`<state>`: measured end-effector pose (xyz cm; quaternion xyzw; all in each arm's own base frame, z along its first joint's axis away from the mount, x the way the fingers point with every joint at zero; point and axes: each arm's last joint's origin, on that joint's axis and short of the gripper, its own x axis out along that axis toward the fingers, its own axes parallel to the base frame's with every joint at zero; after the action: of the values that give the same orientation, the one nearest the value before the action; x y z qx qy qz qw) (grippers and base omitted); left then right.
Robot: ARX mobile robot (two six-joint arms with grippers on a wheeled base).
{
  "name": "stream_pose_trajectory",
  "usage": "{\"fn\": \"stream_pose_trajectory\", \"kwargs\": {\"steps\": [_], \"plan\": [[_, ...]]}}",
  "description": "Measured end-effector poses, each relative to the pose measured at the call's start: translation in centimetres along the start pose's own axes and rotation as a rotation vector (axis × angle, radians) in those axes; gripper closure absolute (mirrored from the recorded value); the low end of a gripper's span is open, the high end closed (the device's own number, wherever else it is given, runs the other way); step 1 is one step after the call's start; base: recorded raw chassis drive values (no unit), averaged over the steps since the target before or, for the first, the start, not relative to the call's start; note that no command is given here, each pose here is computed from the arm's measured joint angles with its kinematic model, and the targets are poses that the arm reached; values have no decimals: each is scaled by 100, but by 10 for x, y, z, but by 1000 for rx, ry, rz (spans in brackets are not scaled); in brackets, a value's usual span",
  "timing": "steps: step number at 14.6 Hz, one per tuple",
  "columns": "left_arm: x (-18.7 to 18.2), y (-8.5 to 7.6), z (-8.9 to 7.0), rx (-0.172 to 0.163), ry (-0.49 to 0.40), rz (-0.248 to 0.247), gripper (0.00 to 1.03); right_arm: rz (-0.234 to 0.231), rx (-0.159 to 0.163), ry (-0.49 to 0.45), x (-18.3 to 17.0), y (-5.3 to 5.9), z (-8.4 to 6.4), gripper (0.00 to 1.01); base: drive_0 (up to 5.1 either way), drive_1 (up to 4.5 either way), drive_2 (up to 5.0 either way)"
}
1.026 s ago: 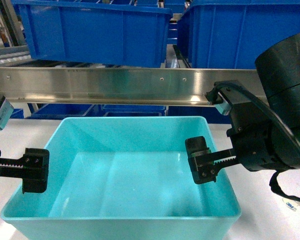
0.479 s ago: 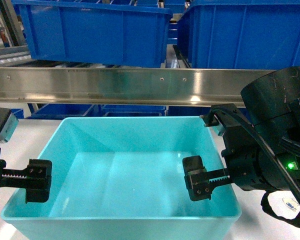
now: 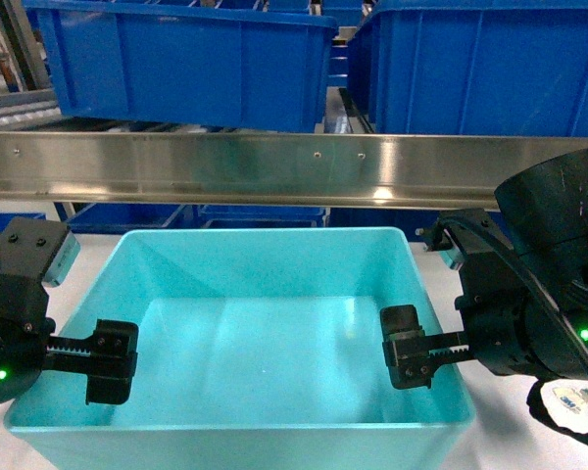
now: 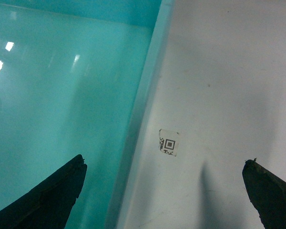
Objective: Organize blue bins on left shelf correctly
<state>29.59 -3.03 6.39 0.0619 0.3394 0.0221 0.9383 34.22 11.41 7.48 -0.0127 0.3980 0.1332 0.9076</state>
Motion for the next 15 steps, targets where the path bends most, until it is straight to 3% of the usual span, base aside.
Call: {"fn": "stream_pose_trajectory", "kwargs": {"steps": [2, 3, 5, 6, 7, 9, 10, 11, 15], "plan": [[0, 0, 0, 0, 0, 0, 5, -2, 1, 0, 0, 0, 0, 3, 0, 0, 0], [0, 0, 0, 0, 1, 0, 10, -2, 3, 0, 0, 0, 0, 9, 0, 0, 0], [0, 0, 0, 0, 1, 0, 32, -2, 3, 0, 0, 0, 0, 31, 0, 0, 0], [0, 0, 0, 0, 1, 0, 37, -2, 3, 0, 0, 0, 0, 36, 0, 0, 0], [0, 0, 0, 0, 1, 0, 50, -1, 4, -1, 0, 0, 0, 49, 0, 0, 0], [0, 0, 0, -2, 0, -11, 66, 3, 8, -2, 0, 0, 0, 65, 0, 0, 0], [-1, -4, 0, 3, -2, -35, 84, 13, 7, -3, 0, 3, 0, 83, 0, 0, 0], [-1, -7, 1, -55, -3, -68, 101, 3, 36, -7, 0, 4, 0, 99, 0, 0, 0], [-6, -6, 0, -66, -16, -75, 101, 2, 43, -29, -4, 4, -3, 99, 0, 0, 0]]}}
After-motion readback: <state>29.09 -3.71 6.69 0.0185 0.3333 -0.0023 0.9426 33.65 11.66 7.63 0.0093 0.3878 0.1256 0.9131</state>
